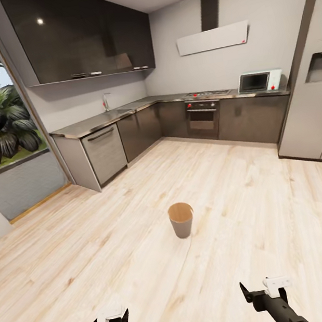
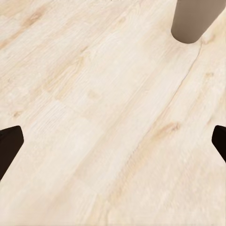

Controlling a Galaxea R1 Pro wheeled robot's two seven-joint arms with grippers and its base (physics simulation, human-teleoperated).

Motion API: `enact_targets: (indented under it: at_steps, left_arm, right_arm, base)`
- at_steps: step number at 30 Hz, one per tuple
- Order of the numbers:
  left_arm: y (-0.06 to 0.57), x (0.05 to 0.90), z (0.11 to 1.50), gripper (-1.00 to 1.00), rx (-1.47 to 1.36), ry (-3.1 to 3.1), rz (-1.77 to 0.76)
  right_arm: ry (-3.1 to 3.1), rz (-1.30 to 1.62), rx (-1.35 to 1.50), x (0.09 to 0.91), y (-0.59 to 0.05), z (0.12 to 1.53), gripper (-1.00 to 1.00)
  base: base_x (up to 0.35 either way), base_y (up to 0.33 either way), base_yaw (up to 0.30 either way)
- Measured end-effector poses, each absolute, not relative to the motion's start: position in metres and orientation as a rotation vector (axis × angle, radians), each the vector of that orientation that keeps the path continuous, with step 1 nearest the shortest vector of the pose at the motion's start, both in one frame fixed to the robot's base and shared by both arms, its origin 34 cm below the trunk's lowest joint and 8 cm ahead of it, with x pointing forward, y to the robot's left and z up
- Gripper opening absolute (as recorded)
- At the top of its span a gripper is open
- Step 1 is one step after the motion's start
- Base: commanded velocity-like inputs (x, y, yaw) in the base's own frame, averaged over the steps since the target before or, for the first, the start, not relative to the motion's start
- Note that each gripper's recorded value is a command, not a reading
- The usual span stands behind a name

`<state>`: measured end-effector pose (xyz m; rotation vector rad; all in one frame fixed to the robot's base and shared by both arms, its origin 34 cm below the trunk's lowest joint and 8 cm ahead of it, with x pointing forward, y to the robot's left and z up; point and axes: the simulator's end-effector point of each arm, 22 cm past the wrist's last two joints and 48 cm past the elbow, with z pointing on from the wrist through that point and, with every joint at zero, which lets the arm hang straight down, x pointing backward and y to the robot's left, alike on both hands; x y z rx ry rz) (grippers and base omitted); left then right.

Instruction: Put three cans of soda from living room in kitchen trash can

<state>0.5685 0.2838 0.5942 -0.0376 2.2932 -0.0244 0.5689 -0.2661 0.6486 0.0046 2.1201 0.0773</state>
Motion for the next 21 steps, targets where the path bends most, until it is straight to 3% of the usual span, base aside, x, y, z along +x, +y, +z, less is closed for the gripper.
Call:
enact_targets:
  at_steps: [21]
  left_arm:
    - [0.2821, 0.5697, 0.5955, 1.0, -0.026, 2.284, -0.023]
  right_arm:
    - [2.122, 0.073, 0.005, 0.5673, -0.2679, 0.6462, 1.0]
  base:
    - [0.314, 0.0, 0.003]
